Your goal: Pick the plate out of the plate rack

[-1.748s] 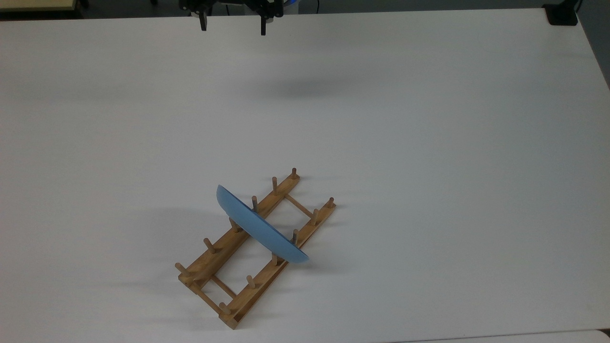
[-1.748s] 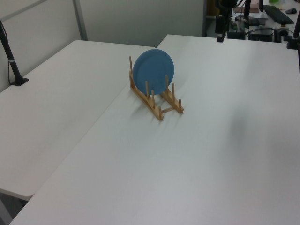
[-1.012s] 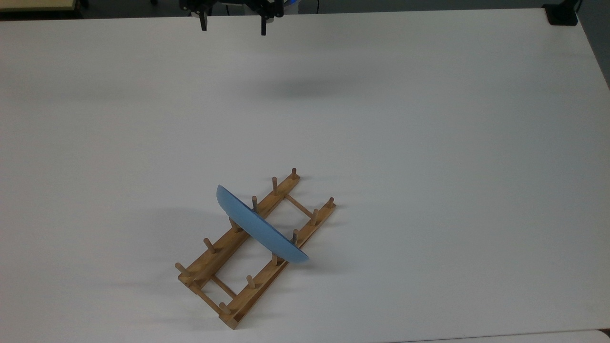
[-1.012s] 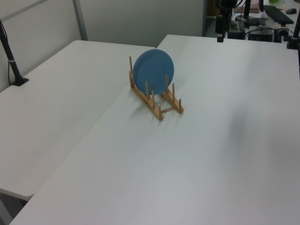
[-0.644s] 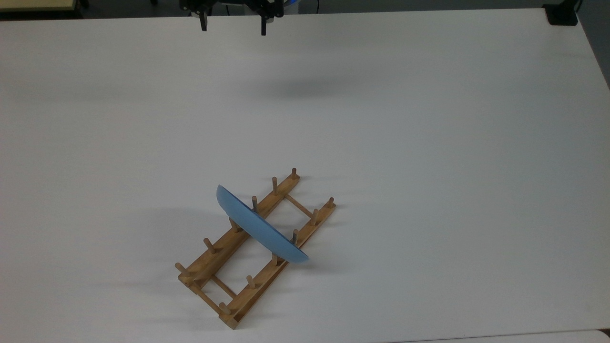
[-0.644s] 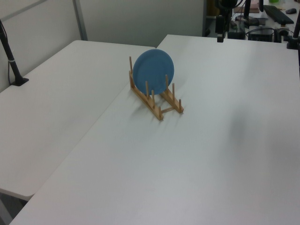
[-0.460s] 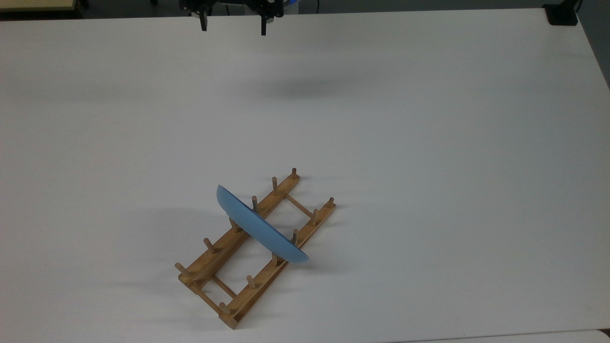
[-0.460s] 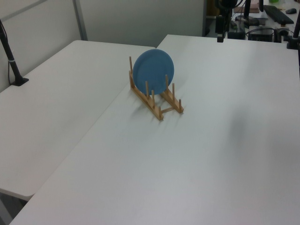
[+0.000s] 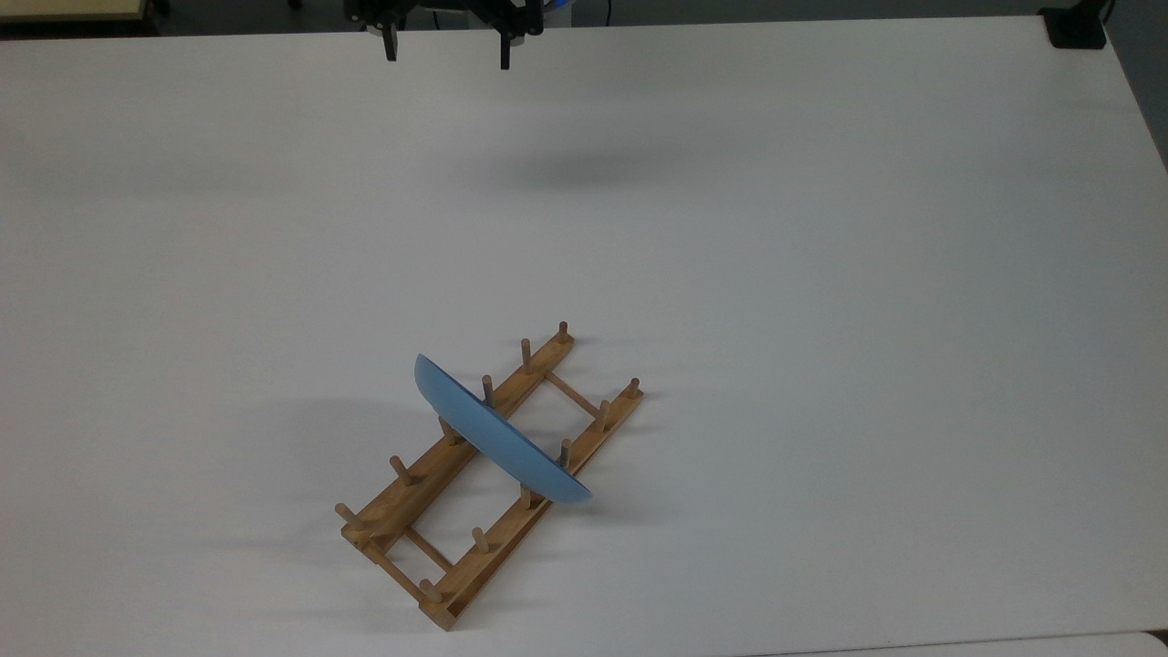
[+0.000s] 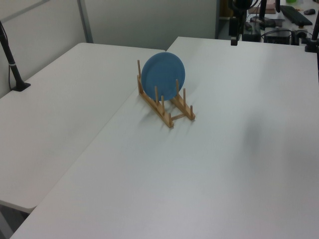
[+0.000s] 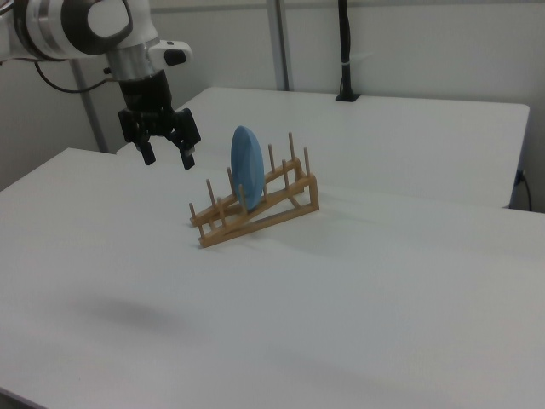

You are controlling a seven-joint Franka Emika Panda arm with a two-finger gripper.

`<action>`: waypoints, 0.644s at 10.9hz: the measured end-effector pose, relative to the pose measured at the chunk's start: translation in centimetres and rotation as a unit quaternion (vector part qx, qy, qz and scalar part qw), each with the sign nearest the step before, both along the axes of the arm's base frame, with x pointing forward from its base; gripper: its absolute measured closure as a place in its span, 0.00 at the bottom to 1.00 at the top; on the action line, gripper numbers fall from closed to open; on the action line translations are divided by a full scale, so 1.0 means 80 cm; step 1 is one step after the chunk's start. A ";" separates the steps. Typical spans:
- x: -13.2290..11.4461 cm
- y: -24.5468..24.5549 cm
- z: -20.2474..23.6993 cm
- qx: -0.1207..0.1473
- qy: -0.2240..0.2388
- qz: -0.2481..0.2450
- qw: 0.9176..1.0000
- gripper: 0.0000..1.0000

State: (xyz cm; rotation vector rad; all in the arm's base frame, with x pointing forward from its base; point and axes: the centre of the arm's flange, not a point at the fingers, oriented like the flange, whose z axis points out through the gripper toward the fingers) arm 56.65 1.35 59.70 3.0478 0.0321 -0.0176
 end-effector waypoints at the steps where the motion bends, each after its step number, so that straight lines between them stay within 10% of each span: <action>1: 0.001 0.001 -0.002 0.000 0.002 0.001 1.000 0.00; 7: 0.034 0.003 -0.010 0.002 -0.061 0.007 0.998 0.00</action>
